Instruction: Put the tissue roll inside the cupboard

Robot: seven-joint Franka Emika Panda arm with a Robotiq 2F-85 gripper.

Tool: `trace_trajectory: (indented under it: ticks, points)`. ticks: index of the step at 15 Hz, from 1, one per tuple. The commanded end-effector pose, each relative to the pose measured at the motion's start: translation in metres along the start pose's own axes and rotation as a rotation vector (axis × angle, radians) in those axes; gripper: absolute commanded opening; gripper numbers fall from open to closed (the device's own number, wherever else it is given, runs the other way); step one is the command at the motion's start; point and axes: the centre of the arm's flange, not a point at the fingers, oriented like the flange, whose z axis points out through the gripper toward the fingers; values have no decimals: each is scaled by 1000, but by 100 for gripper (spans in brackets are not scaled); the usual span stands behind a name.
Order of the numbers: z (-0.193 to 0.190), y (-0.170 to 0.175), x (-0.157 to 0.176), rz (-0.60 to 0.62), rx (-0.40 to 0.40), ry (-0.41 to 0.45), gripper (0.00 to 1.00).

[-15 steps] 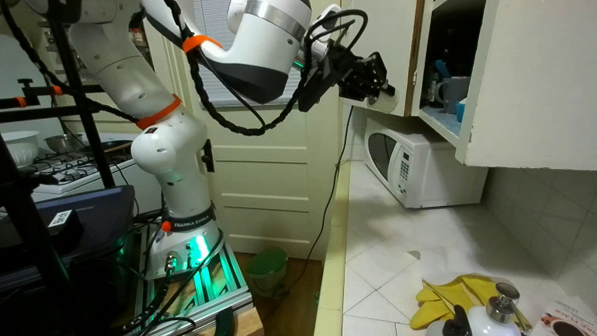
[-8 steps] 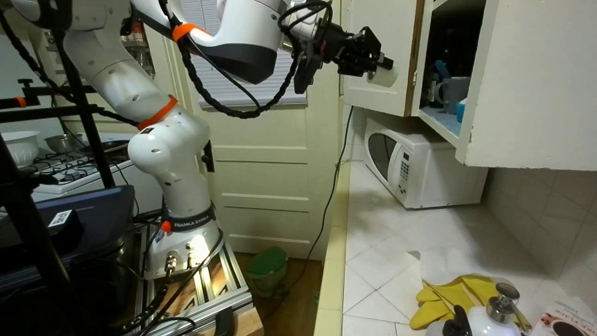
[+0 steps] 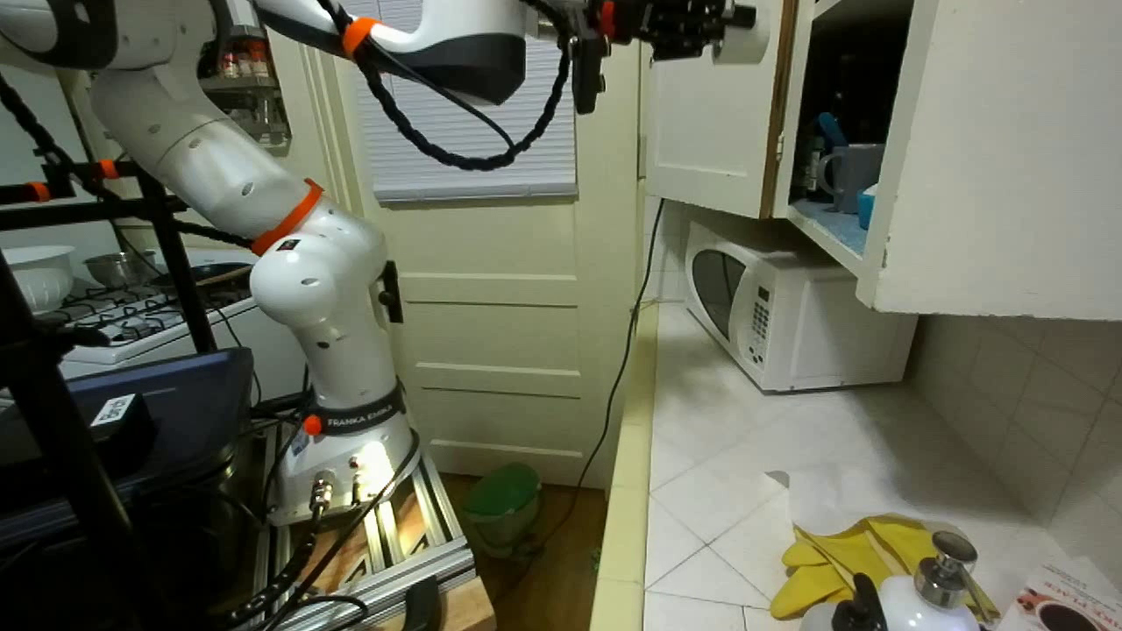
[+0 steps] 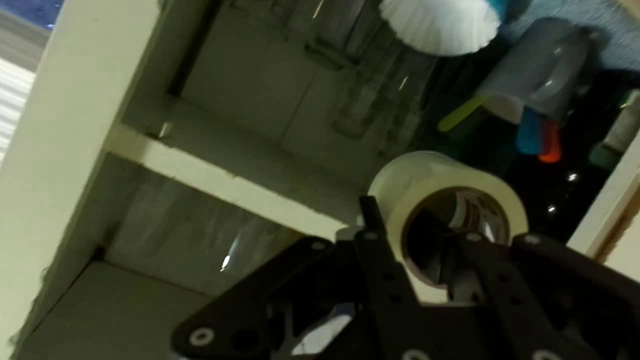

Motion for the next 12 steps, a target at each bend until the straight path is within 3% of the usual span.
trace_trajectory:
  ticks: [1,4,5,6,8,9,12]
  points:
    - [8,7,13,79,-184,46,4]
    - [17,24,23,111,-346,81,4]
    - [19,29,26,95,-352,102,4]
    - [1,30,35,92,-314,66,17]
    - [4,31,37,92,-334,87,17]
    - [7,32,39,122,-316,98,4]
    - [27,58,40,231,-307,83,4]
